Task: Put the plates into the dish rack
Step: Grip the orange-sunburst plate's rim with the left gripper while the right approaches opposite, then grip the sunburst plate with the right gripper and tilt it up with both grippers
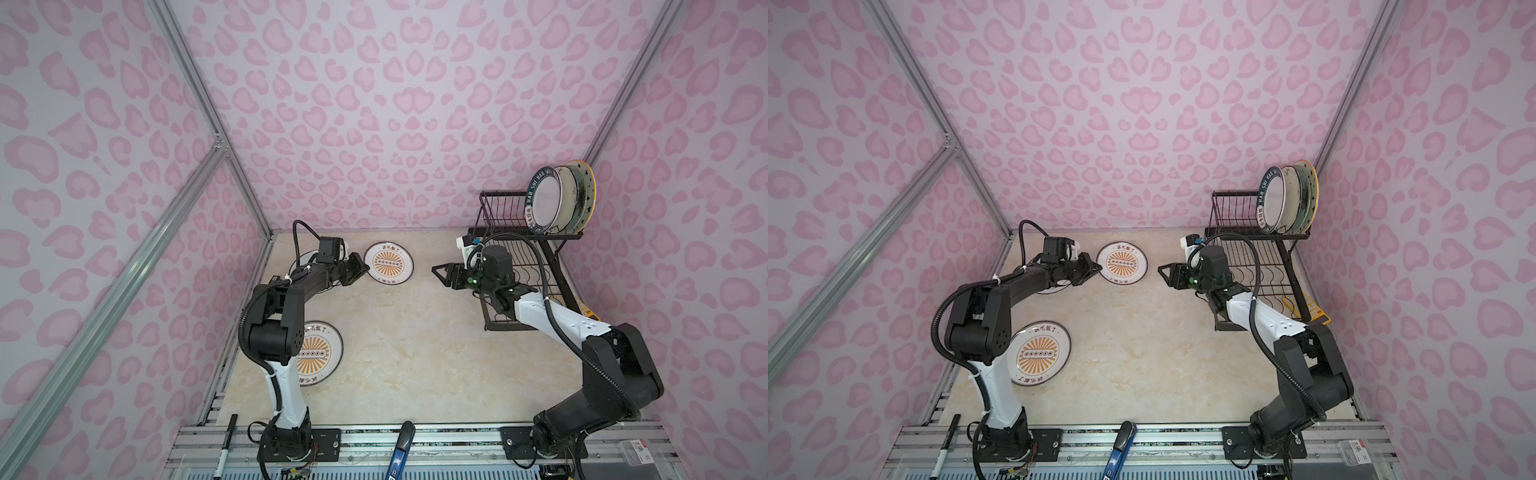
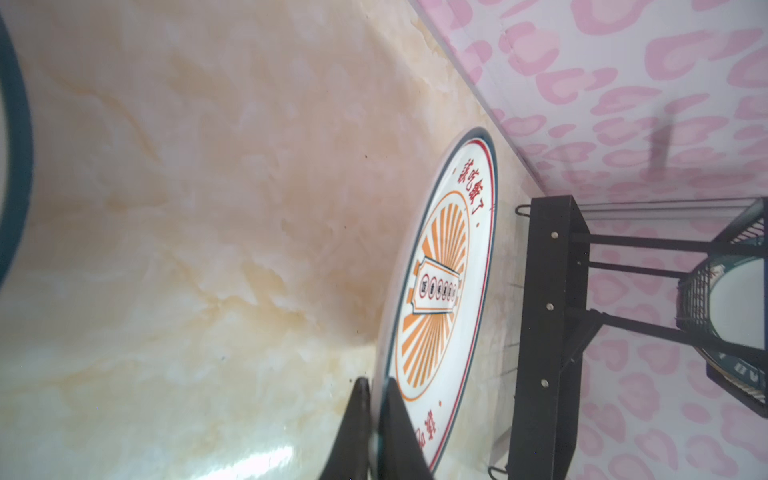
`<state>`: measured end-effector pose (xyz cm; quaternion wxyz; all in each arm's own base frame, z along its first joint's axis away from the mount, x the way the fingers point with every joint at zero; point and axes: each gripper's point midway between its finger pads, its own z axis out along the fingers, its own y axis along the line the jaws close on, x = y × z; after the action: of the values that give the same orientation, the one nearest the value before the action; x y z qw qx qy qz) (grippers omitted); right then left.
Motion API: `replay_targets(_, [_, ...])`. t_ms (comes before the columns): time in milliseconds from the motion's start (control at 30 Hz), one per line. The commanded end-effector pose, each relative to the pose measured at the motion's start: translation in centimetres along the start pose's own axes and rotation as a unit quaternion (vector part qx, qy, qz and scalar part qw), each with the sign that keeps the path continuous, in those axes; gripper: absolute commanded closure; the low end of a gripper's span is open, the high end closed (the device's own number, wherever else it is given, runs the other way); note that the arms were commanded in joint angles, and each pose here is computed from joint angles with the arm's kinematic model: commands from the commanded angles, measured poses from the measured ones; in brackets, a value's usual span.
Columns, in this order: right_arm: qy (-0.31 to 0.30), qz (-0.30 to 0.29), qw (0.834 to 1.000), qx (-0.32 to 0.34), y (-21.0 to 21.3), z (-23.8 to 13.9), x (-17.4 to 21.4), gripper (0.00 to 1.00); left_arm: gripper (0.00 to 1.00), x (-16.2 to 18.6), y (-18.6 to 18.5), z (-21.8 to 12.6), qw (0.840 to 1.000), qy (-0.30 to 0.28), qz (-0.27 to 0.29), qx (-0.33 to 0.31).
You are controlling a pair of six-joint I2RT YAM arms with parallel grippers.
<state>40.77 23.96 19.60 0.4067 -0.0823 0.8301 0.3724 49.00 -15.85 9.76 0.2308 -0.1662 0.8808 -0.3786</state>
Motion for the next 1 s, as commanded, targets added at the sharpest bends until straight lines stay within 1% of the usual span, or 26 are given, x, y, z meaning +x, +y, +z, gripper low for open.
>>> replay_targets(0, [0.005,0.004,1.000,0.016,-0.4,0.6,0.2,0.39,0.97,0.5,-2.6,-1.6,0.998,0.013,0.028,0.053])
replay_targets(167, [0.014,0.014,1.000,0.023,-0.7,1.2,0.3,0.38,0.97,1.0,-5.0,-4.0,0.994,0.010,0.053,0.093])
replay_targets(267, [0.015,0.020,0.999,0.023,-0.8,1.6,0.4,0.39,0.97,1.4,-6.9,-5.1,0.987,0.007,0.088,0.138])
replay_targets(367, [0.014,0.025,0.999,0.014,-0.5,1.9,0.2,0.38,0.97,1.9,-7.8,-5.5,0.980,0.011,0.104,0.169])
replay_targets(433, [0.016,0.028,0.999,0.008,-0.3,2.1,0.2,0.38,0.97,2.0,-8.4,-6.0,0.975,0.001,0.112,0.190])
replay_targets(633, [0.015,0.035,0.999,-0.009,0.3,2.4,0.1,0.40,0.97,2.4,-9.6,-7.2,0.966,-0.012,0.133,0.223])
replay_targets(833, [0.012,0.037,0.999,-0.034,1.4,2.8,-0.3,0.46,0.97,3.2,-11.0,-8.1,0.957,-0.011,0.155,0.246])
replay_targets(967, [0.013,0.032,0.998,-0.045,2.3,3.1,-0.5,0.49,0.97,3.8,-11.6,-8.4,0.953,-0.006,0.165,0.252])
